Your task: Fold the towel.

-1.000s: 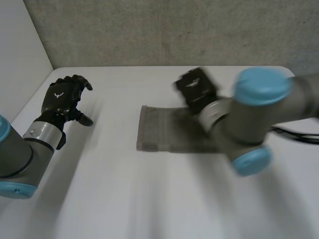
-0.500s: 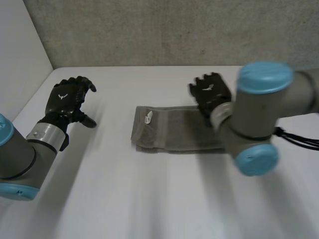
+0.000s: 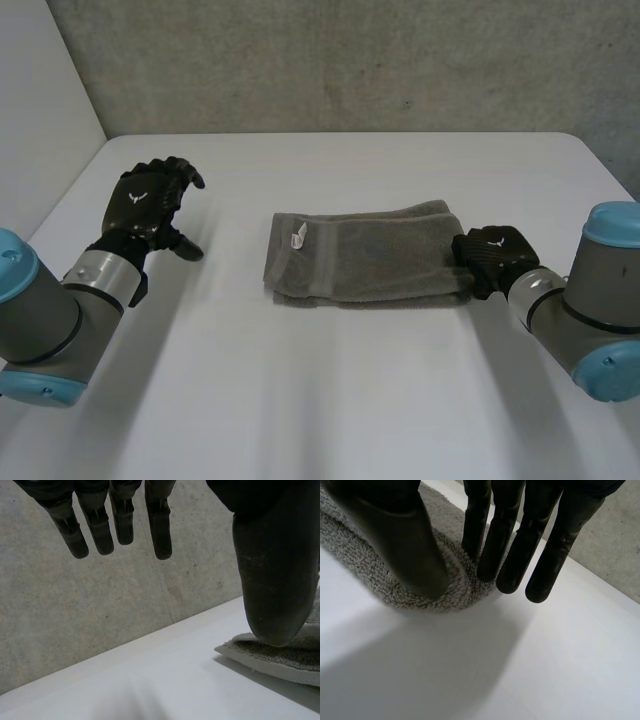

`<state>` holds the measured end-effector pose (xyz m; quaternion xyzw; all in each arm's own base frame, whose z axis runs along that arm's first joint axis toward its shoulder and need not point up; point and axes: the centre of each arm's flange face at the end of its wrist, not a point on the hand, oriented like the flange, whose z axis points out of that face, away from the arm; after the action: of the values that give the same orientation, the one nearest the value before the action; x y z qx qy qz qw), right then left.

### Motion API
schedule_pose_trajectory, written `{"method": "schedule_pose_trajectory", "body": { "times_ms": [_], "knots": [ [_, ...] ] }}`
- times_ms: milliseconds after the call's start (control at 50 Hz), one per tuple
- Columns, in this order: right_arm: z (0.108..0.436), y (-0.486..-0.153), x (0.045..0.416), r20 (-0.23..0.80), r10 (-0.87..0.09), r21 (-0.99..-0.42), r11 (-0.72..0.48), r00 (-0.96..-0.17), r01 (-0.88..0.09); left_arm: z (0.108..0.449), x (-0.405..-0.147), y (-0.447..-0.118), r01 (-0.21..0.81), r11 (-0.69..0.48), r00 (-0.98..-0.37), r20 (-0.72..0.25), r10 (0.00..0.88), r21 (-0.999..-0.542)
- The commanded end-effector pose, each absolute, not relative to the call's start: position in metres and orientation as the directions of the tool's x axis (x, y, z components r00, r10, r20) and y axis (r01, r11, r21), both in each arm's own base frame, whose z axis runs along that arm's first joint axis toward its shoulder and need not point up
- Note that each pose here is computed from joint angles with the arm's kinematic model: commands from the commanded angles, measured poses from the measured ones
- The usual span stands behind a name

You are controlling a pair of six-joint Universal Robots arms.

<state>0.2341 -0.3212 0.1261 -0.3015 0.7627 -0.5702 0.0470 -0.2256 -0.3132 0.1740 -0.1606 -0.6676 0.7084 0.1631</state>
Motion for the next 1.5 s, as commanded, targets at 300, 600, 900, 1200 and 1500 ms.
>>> {"method": "schedule_pose_trajectory", "body": {
  "times_ms": [300,600,900,1200,1500],
  "knots": [
    [0.136,-0.322,0.230,0.157,-0.507,-0.932,0.208,-0.847,-0.297,0.175,-0.225,-0.313,-0.018,-0.059,-0.895,-0.011,0.445,-0.998],
    [0.162,-0.308,0.196,0.141,-0.589,-0.915,0.229,-0.796,-0.332,0.175,-0.224,-0.313,-0.021,-0.076,-0.897,-0.015,0.441,-0.997],
    [0.212,-0.319,0.195,0.273,-0.586,-0.907,0.108,-0.763,-0.407,0.175,-0.225,-0.313,-0.022,-0.080,-0.897,-0.016,0.442,-0.997],
    [0.201,-0.284,0.253,0.282,-0.558,-0.903,0.121,-0.780,-0.413,0.175,-0.224,-0.313,-0.022,-0.082,-0.897,-0.016,0.441,-0.996],
    [0.151,-0.285,0.211,0.207,-0.592,-0.895,0.207,-0.779,-0.395,0.173,-0.230,-0.310,-0.013,-0.083,-0.889,-0.026,0.456,-0.996]
  ]
}}
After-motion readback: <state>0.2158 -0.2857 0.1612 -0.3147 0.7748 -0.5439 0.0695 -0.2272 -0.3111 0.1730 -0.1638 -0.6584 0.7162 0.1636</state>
